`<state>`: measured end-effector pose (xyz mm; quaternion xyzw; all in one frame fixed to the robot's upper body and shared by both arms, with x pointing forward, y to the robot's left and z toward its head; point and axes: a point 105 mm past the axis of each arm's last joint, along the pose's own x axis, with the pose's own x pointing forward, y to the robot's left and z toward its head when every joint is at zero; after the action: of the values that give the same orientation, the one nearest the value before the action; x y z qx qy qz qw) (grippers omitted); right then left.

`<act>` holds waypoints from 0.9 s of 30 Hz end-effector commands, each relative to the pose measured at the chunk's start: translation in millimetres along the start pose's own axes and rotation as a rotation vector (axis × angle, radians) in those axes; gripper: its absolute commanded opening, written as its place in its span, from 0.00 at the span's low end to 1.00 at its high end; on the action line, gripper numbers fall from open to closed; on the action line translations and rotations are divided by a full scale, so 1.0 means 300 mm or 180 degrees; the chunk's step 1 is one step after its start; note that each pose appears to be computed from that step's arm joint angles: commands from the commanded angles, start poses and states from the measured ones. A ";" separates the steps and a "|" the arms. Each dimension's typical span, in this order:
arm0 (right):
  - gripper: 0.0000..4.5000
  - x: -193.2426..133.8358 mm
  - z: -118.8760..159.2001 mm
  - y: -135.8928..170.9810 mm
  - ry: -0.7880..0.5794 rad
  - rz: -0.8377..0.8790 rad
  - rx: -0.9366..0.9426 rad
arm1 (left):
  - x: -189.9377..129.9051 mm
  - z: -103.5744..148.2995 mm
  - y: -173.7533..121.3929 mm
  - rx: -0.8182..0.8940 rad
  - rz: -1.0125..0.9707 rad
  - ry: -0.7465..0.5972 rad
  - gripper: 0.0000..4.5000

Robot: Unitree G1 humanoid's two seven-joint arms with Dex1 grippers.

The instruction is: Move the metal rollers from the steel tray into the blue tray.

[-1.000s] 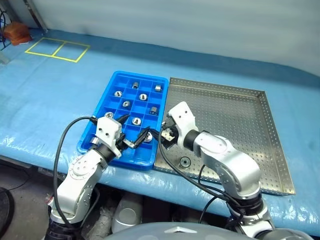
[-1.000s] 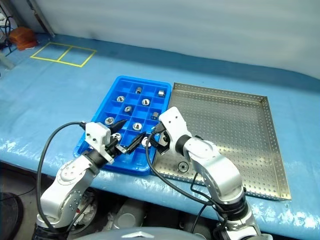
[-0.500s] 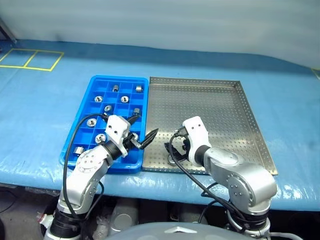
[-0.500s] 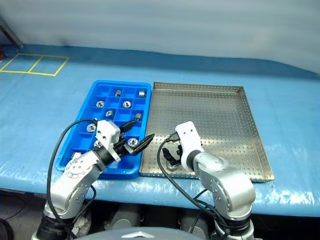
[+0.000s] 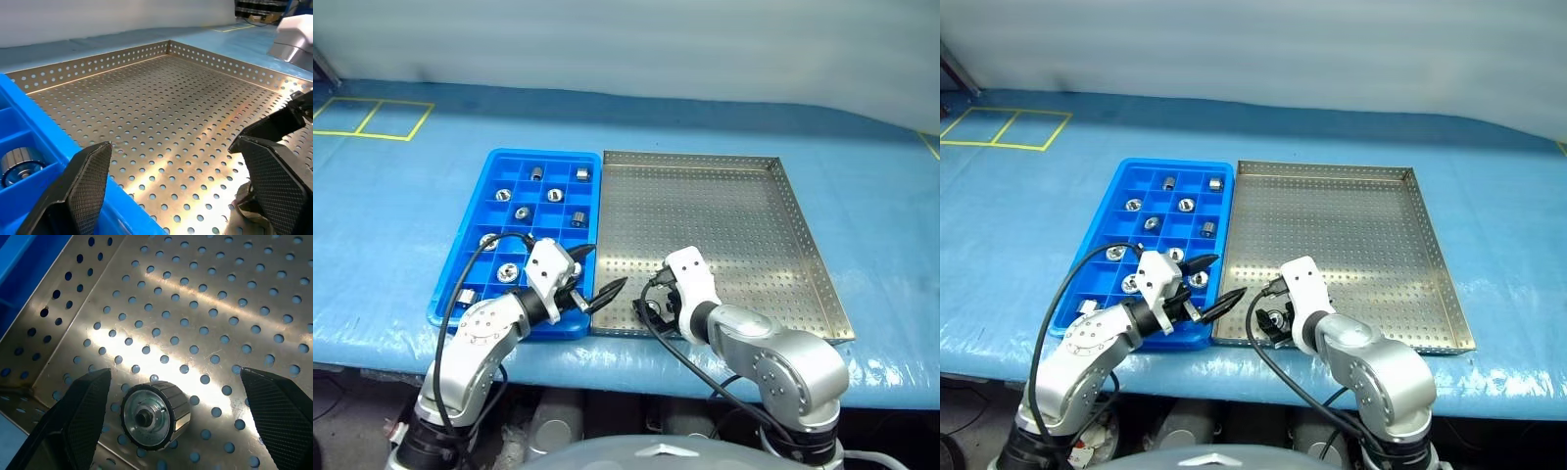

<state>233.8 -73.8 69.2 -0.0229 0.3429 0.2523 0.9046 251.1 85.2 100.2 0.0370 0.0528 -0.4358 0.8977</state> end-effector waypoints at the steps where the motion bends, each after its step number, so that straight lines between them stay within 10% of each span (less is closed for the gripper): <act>1: 0.99 0.004 -0.029 0.009 0.0132 0.0057 -0.0047 | -0.010 0.035 -0.041 0.0119 -0.0268 -0.0054 1.00; 8: 0.99 0.011 -0.062 0.004 0.0285 0.0024 -0.0113 | -0.028 0.020 -0.055 0.0213 -0.0409 0.0070 1.00; 17: 0.43 0.010 -0.051 -0.007 0.0275 -0.0070 -0.0229 | -0.032 0.026 -0.050 0.0240 -0.0370 0.0059 1.00; 27: 0.42 0.002 0.094 -0.067 -0.0288 -0.0284 -0.0180 | -0.044 0.094 0.045 0.0137 0.0372 -0.0338 1.00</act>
<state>251.4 -83.3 73.2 -0.0652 0.3299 0.2284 0.9136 256.6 101.5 110.0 0.0352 0.0324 -0.3934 0.9181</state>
